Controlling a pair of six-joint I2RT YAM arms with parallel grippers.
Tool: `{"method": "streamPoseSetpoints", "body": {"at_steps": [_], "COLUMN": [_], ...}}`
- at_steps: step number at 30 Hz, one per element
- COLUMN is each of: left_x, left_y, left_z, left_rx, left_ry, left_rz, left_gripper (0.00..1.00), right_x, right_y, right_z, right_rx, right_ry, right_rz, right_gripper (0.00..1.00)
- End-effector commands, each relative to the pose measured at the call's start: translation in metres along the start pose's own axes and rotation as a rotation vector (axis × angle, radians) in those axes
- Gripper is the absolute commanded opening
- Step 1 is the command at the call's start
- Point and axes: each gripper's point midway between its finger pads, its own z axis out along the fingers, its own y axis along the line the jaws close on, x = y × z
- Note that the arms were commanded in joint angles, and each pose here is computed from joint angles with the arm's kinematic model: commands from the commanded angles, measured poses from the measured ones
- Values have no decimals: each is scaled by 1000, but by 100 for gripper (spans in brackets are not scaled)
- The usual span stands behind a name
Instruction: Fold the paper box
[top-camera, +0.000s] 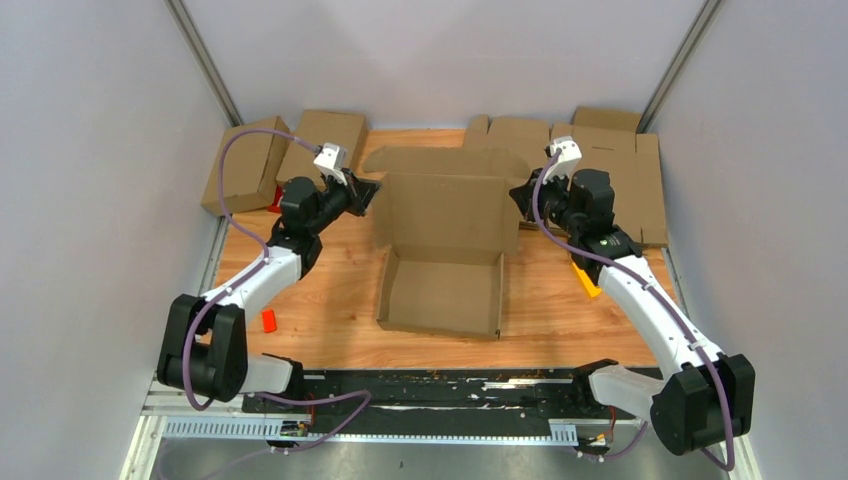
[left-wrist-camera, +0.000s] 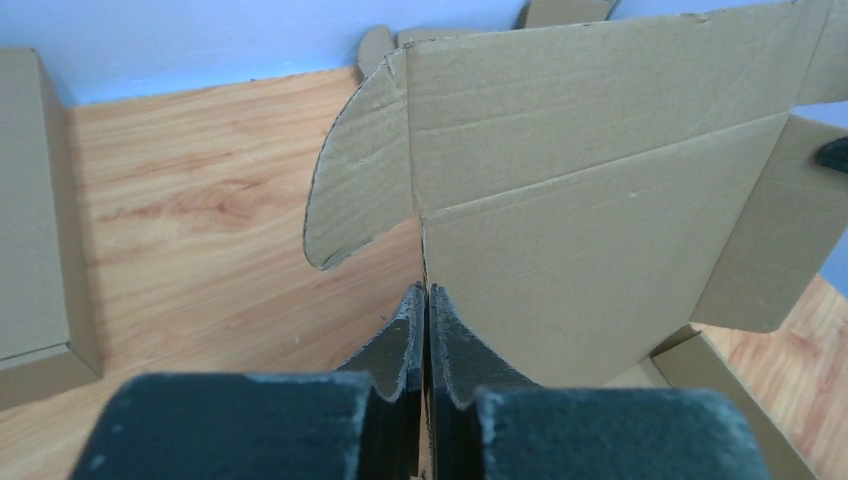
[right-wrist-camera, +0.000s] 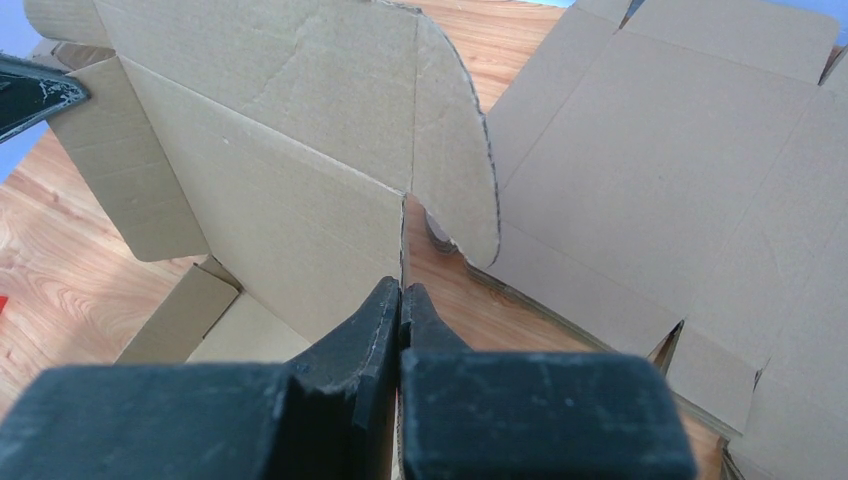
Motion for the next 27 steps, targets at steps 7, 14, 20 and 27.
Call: {"method": "streamPoseSetpoints", "body": {"at_steps": [7,14,20,27], "left_x": [-30,-86,-106,-61], "left_y": [-21,-42,-41,-50], "left_z": [-4,-23,-45,-37], "left_rx": [30,-21,-85,-123], "left_ry": [-50,-210,-352,-377], "left_rz": [102,179,215,245], "left_gripper": [0,0,0,0], "right_x": [-43,-81,-94,-53], "right_y": [8,13,15,21], "right_z": [5,15,22,47], "right_rx": [-17,-22,2,189], "right_ry": [-132,-221,-343,-390], "right_rz": [56,163,152,59], "right_gripper": [0,0,0,0]}}
